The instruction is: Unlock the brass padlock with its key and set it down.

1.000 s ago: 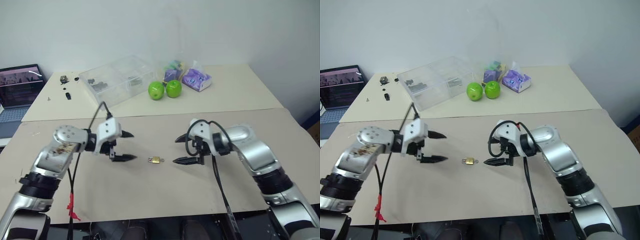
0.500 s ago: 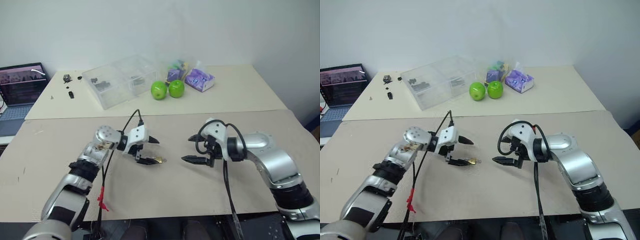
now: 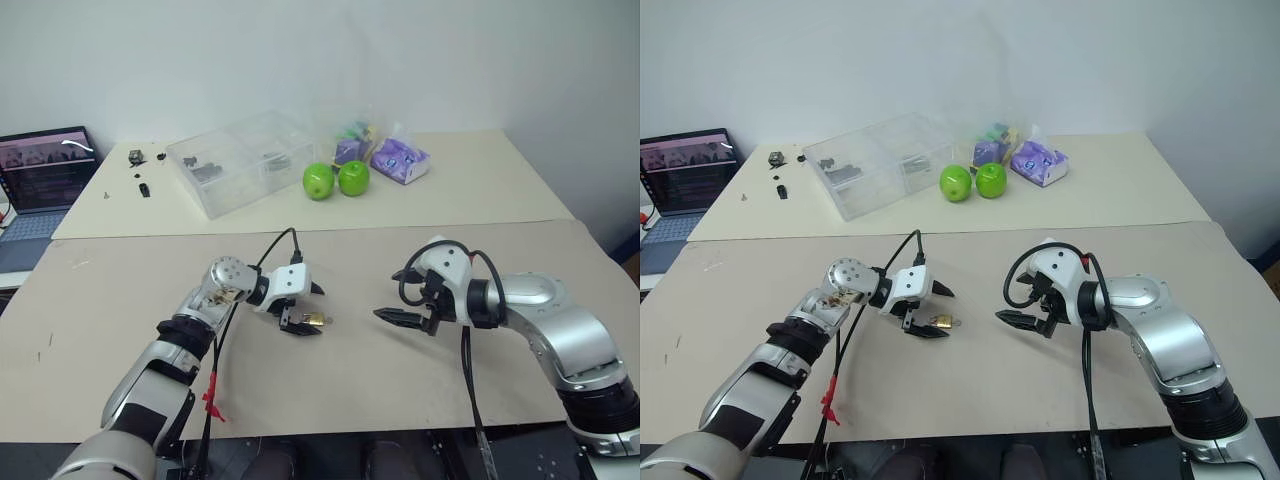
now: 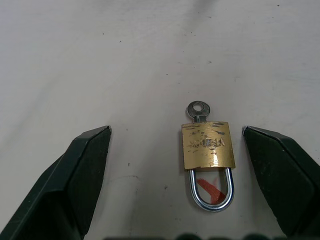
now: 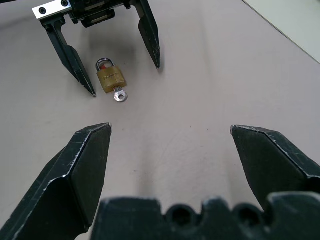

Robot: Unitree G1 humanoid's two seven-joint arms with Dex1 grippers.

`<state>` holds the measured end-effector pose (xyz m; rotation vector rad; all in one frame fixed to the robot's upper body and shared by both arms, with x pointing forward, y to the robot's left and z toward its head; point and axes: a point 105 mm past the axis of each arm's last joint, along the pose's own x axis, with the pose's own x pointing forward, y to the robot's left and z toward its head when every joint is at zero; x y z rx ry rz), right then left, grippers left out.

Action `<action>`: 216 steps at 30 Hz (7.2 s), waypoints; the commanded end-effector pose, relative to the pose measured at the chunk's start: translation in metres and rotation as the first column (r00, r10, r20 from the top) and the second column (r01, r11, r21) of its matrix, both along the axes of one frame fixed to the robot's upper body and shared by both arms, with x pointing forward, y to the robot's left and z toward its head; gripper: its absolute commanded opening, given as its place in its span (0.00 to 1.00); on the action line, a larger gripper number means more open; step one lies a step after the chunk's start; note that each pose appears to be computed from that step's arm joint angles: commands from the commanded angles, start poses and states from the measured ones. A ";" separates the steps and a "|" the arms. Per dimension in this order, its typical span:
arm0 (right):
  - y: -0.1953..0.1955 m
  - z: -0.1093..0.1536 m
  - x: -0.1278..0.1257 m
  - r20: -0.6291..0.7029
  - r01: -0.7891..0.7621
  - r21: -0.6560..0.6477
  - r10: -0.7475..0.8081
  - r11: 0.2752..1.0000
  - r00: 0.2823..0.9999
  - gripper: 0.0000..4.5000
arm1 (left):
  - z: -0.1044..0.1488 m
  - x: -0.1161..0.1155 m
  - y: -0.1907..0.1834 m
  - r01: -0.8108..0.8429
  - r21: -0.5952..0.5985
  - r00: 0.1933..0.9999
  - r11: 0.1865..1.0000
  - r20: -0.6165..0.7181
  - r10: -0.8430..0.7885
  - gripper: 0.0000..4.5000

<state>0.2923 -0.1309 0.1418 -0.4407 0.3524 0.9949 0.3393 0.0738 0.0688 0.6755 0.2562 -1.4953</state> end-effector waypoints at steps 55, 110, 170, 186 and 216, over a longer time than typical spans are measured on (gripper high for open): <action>-0.006 0.043 -0.007 0.534 -0.146 -0.273 0.276 0.951 0.799 1.00 | 0.115 -0.001 -0.013 -0.017 -0.156 0.811 0.988 -0.580 -0.078 0.18; 0.054 0.048 -0.041 0.455 -0.243 0.058 0.191 0.968 0.870 0.16 | 0.117 -0.026 -0.022 0.115 -0.184 0.746 0.976 -0.633 -0.207 0.18; 0.052 0.046 -0.051 0.507 -0.272 -0.018 0.243 0.962 0.827 0.16 | 0.121 -0.021 -0.025 0.097 -0.195 0.750 0.976 -0.630 -0.201 0.18; 0.050 0.065 -0.046 0.534 -0.295 -0.025 0.262 0.955 0.804 0.16 | 0.121 -0.022 -0.025 0.099 -0.194 0.752 0.976 -0.628 -0.202 0.18; 0.046 0.048 -0.036 0.523 -0.285 -0.059 0.273 0.957 0.807 0.47 | 0.121 -0.024 -0.025 0.104 -0.197 0.747 0.975 -0.632 -0.207 0.18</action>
